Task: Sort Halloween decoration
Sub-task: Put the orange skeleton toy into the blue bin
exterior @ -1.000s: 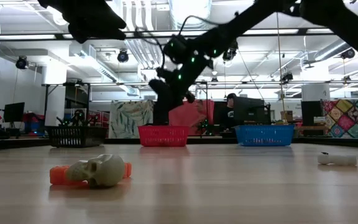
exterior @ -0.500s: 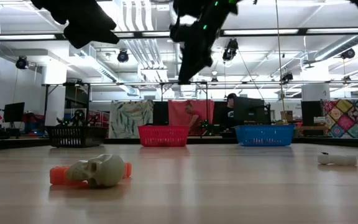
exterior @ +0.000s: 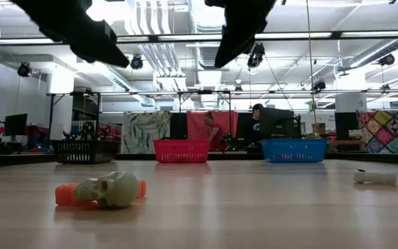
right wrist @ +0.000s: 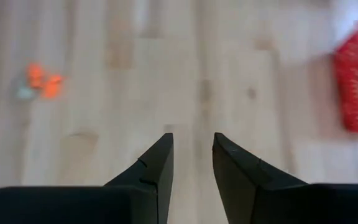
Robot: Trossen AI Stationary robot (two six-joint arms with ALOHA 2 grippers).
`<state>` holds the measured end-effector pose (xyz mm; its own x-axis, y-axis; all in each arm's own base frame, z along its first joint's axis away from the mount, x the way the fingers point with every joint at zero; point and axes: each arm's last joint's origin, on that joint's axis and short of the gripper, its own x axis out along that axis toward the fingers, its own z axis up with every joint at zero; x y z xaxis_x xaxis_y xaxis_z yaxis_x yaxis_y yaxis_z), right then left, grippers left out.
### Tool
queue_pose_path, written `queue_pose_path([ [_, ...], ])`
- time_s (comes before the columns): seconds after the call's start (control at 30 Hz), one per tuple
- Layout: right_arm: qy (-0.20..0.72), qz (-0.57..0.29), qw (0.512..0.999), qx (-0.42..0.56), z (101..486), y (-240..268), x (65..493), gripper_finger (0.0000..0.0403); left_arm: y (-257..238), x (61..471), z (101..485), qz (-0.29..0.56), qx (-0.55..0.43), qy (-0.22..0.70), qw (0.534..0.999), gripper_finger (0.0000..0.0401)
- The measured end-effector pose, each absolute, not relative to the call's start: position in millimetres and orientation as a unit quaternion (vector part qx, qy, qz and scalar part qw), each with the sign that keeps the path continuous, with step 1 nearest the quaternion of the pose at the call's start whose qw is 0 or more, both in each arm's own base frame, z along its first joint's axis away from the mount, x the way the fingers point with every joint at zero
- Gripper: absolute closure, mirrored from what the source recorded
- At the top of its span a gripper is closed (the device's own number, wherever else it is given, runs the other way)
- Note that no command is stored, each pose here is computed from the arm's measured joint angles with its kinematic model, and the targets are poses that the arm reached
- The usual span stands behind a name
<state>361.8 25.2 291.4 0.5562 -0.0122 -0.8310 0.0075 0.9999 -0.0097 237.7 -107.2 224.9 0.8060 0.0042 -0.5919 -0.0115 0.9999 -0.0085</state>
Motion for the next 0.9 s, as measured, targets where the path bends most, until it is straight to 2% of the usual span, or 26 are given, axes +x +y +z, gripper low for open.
queue_pose_path([
  [0.17,0.464,0.029,0.885,-0.006,284.6,60.3,348.5,0.0305,-115.1,245.0,207.5,-0.001,0.016,0.335,0.942,0.0233],
  [0.47,0.451,0.074,0.889,-0.019,261.6,104.5,323.0,0.0305,-127.3,263.3,187.3,-0.033,0.039,0.321,0.946,0.0233],
  [0.9,0.434,0.078,0.898,0.012,235.8,117.3,309.5,0.0305,-137.4,281.1,155.4,-0.092,0.065,0.326,0.939,0.0233],
])
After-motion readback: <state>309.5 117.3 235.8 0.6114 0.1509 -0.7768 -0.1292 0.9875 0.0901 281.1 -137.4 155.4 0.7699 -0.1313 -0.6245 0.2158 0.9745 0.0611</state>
